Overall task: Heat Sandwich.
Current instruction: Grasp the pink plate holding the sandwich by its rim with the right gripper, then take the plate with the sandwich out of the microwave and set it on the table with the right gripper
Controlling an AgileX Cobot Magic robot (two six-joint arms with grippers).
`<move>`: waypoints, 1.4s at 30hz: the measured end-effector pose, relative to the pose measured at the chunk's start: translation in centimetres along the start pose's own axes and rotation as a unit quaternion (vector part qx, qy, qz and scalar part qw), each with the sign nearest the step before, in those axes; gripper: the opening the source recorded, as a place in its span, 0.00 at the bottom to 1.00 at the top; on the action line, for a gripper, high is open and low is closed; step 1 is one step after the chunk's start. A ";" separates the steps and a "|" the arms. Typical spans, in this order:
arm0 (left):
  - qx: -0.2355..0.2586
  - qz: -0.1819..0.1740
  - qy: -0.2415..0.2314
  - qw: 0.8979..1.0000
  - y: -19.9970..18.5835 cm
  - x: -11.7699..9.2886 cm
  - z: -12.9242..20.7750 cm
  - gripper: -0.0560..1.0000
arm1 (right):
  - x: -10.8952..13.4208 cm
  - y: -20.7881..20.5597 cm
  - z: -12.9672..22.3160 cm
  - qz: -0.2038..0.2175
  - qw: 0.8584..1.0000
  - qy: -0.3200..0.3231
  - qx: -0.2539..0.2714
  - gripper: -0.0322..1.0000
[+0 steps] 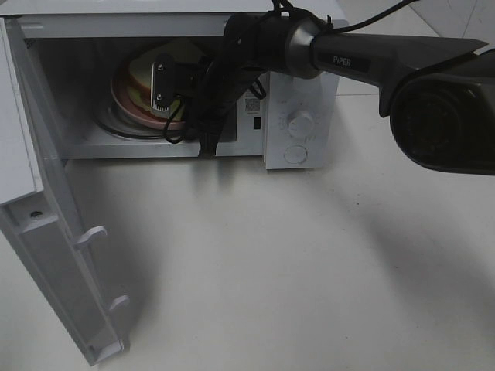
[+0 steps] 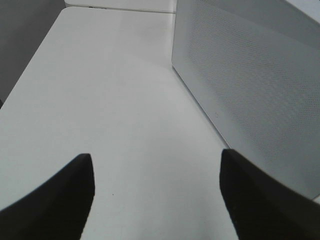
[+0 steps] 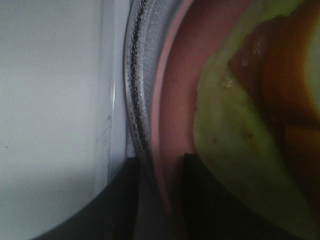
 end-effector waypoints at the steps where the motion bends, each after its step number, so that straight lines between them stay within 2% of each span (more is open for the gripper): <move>1: 0.000 0.000 0.000 1.000 0.0 0.0 0.0 0.69 | -0.1 0.0 -0.1 0.000 1.000 0.000 0.000 0.30; 27: 0.000 0.000 0.000 1.000 0.0 0.0 0.0 0.69 | -0.1 -0.3 0.0 -0.002 1.000 -0.021 0.006 0.28; 30: 0.000 0.000 0.000 1.000 0.0 0.0 0.0 0.69 | -0.1 -0.4 -0.2 -0.003 1.000 -0.026 0.007 0.25; 31: 0.000 0.000 0.000 1.000 0.0 0.0 0.0 0.69 | 0.0 -0.6 -0.4 -0.004 1.000 -0.029 0.008 0.18; 32: 0.000 0.000 0.000 1.000 0.0 0.0 0.0 0.69 | 0.0 -0.6 -0.5 -0.005 0.999 -0.032 0.008 0.16; 42: 0.000 0.000 0.000 1.000 0.0 0.0 0.0 0.69 | 0.9 -0.5 -1.1 -0.014 0.998 -0.065 0.023 0.13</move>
Point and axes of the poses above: a point on each arm's last joint axis where the gripper is mounted, y pointing out along that axis toward the gripper, x along the wrist's bending axis when the last joint is at zero, z = x × y, the point moved 4 cm from there along y, pointing out along that axis toward the gripper, and after that the axes turned 5 degrees about y, right-handed, at the moved point
